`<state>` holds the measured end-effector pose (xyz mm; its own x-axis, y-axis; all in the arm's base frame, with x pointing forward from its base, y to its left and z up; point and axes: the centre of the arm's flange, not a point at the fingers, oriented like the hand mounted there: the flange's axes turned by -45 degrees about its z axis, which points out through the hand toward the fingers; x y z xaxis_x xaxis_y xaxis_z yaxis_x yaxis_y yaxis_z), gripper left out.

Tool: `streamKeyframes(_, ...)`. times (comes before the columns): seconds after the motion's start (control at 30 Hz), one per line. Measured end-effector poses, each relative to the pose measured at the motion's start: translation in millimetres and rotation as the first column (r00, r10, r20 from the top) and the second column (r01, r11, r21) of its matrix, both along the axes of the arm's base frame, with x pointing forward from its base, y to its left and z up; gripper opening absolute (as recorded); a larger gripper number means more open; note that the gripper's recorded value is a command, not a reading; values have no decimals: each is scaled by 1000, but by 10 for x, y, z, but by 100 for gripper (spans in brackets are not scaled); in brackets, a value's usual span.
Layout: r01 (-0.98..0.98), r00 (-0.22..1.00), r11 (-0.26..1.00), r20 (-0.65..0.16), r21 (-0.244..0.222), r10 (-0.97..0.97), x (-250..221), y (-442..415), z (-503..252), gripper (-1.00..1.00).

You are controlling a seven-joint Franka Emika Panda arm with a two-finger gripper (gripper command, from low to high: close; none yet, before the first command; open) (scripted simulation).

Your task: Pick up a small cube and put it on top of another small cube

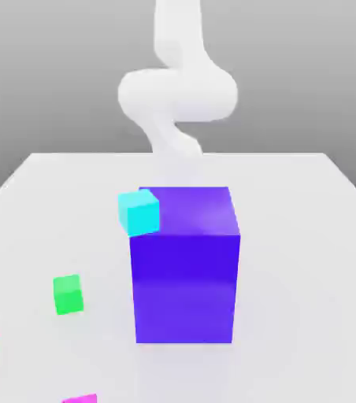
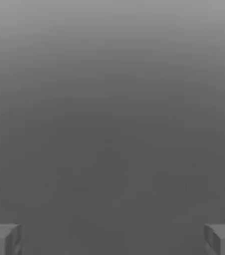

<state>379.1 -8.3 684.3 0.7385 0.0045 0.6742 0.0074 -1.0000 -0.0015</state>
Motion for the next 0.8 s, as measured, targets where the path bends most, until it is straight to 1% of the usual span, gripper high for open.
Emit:
streamKeyframes(0.2,-44,988,999,-147,-17,42,712,-215,-761,0)
streamKeyframes(0.4,-87,955,996,-286,-24,77,1244,-440,-1643,0)
streamKeyframes(0.6,-127,902,992,-418,-26,105,1587,-692,-2630,0)
streamKeyframes(0.8,-170,830,985,-542,-21,132,1723,-930,-3679,0)
